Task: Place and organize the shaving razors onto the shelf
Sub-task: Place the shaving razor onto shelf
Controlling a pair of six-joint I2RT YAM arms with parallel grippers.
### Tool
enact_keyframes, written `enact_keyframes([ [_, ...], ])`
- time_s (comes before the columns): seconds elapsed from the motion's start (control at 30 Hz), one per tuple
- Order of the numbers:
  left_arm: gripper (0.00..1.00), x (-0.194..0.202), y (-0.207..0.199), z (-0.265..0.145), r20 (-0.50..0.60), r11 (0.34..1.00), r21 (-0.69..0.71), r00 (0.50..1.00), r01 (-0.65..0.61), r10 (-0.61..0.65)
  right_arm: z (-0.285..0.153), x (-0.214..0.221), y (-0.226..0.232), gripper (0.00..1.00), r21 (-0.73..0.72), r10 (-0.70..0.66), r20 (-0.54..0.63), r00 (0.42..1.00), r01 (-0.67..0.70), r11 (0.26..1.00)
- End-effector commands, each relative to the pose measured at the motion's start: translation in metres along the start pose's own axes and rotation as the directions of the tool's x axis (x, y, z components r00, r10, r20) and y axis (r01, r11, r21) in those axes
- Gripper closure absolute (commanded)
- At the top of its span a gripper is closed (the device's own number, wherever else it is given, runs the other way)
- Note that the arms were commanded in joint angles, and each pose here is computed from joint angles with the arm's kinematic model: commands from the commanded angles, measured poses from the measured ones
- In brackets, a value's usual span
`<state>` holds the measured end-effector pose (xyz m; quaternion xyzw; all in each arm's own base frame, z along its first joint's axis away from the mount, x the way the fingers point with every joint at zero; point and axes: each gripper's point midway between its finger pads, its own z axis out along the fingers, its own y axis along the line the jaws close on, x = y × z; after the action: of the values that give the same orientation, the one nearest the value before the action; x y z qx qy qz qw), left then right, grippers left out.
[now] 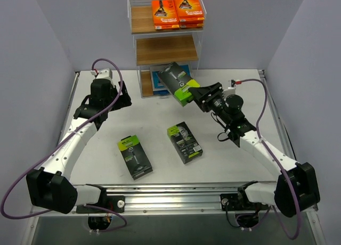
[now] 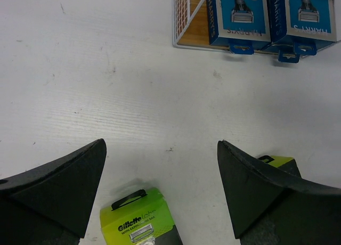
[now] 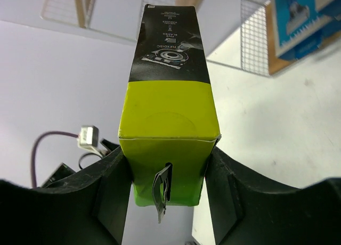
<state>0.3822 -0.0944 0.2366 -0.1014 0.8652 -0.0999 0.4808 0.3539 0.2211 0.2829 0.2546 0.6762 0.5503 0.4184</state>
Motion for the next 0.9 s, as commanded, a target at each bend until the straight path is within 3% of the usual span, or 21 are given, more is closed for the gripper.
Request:
enact_keyframes([
  [0.0,0.06,-0.020,-0.003,-0.010,0.057,1.000,0.006,0.998,0.004,-0.004,-0.001,-0.037,0.117,1.00,-0.349,-0.027,0.075,0.997,0.051,0.936],
  [0.2,0.06,-0.021,-0.006,-0.012,0.059,1.000,0.022,0.998,0.010,-0.011,0.031,-0.072,0.130,1.00,-0.350,-0.003,0.154,0.988,0.058,0.935],
  [0.53,0.06,-0.015,-0.009,-0.009,0.038,0.999,0.040,0.999,0.016,-0.017,0.090,-0.106,0.101,1.00,-0.309,0.081,0.288,0.954,0.013,0.951],
  [0.87,0.06,-0.009,-0.013,-0.005,0.014,0.998,0.058,1.000,0.021,-0.021,0.118,-0.133,0.087,1.00,-0.287,0.160,0.407,0.899,-0.040,0.957],
])
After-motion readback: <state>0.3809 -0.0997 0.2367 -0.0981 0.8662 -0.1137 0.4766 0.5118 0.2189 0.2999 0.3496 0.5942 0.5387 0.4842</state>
